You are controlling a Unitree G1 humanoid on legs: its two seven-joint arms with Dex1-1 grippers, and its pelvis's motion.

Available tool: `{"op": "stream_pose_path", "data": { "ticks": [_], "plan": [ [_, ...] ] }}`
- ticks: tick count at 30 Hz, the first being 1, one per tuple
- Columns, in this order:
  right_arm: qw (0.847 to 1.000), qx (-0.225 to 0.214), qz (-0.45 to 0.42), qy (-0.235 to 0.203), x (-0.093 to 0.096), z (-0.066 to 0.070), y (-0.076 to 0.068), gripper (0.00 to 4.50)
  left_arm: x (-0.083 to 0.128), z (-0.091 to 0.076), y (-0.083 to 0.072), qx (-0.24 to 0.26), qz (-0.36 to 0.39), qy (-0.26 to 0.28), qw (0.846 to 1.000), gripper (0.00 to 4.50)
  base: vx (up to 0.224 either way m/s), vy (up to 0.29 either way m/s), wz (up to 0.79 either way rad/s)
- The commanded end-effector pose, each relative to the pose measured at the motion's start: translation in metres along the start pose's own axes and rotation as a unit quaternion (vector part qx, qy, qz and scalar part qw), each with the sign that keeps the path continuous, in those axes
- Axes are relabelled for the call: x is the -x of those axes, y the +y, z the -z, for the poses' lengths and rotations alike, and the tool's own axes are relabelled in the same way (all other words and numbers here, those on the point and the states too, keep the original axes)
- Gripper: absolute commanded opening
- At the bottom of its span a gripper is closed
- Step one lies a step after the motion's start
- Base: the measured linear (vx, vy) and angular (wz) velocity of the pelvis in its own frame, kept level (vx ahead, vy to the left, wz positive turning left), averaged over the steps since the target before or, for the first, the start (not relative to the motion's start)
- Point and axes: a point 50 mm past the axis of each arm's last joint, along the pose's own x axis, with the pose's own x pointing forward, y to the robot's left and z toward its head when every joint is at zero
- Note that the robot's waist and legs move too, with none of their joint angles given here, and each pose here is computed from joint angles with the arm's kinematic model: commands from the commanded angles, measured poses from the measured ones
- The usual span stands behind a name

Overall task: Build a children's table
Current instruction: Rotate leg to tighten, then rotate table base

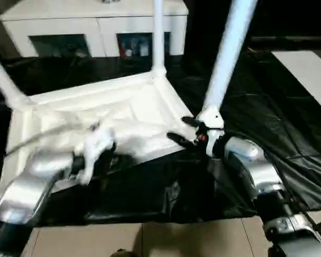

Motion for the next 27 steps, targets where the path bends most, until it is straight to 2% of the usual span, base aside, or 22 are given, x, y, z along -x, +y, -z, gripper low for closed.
{"op": "stream_pose_path", "data": {
  "ticks": [1, 5, 6, 7, 8, 9, 10, 11, 14, 18, 19, 27],
  "plan": [
    [0.997, 0.002, 0.082, 0.012, -0.001, 0.001, -0.019, 3.58, 0.004, 0.004, -0.012, 0.015, 0.002, 0.024, 1.000, 1.13, 0.000, 0.000, 0.00],
    [0.991, 0.001, 0.130, 0.027, 0.000, 0.004, -0.030, 3.58, 0.004, 0.016, -0.014, 0.020, -0.022, 0.056, 0.998, 1.13, 0.000, 0.000, 0.00],
    [0.987, 0.005, 0.157, 0.036, 0.002, 0.006, -0.037, 3.58, 0.004, 0.022, -0.013, 0.018, -0.043, 0.070, 0.996, 1.13, 0.000, 0.000, 0.00],
    [0.973, 0.007, 0.223, 0.052, 0.010, 0.006, -0.057, 3.58, 0.006, 0.034, -0.013, 0.031, -0.079, 0.098, 0.992, 1.13, 0.000, 0.000, 0.00],
    [0.968, 0.008, 0.243, 0.056, 0.014, 0.006, -0.063, 3.58, 0.006, 0.038, -0.013, 0.036, -0.089, 0.105, 0.990, 1.13, 0.000, 0.000, 0.00],
    [0.968, 0.008, 0.243, 0.056, 0.014, 0.006, -0.063, 3.58, 0.006, 0.038, -0.013, 0.036, -0.089, 0.105, 0.990, 1.13, 0.000, 0.000, 0.00],
    [0.962, 0.009, 0.265, 0.060, 0.020, 0.005, -0.073, 3.58, 0.008, 0.041, -0.015, 0.041, -0.096, 0.112, 0.988, 1.13, 0.000, 0.000, 0.00],
    [0.961, 0.010, 0.268, 0.061, 0.021, 0.005, -0.074, 3.58, 0.008, 0.041, -0.015, 0.042, -0.097, 0.112, 0.988, 1.13, 0.000, 0.000, 0.00],
    [0.947, 0.024, 0.311, 0.074, 0.038, 0.004, -0.096, 3.58, 0.009, 0.042, -0.018, 0.050, -0.106, 0.102, 0.988, 1.13, 0.000, 0.000, 0.00],
    [0.936, 0.033, 0.341, 0.081, 0.053, 0.001, -0.112, 3.58, 0.010, 0.038, -0.017, 0.047, -0.113, 0.075, 0.990, 1.13, 0.000, 0.000, 0.00],
    [0.928, 0.038, 0.360, 0.085, 0.060, -0.002, -0.120, 3.58, 0.010, 0.035, -0.019, 0.043, -0.110, 0.056, 0.991, 1.13, 0.000, 0.000, 0.00],
    [0.919, 0.055, 0.381, 0.088, 0.070, -0.007, -0.133, 3.58, 0.023, 0.029, -0.027, 0.042, -0.102, 0.009, 0.994, 1.13, 0.000, 0.000, 0.00]
  ]
}}
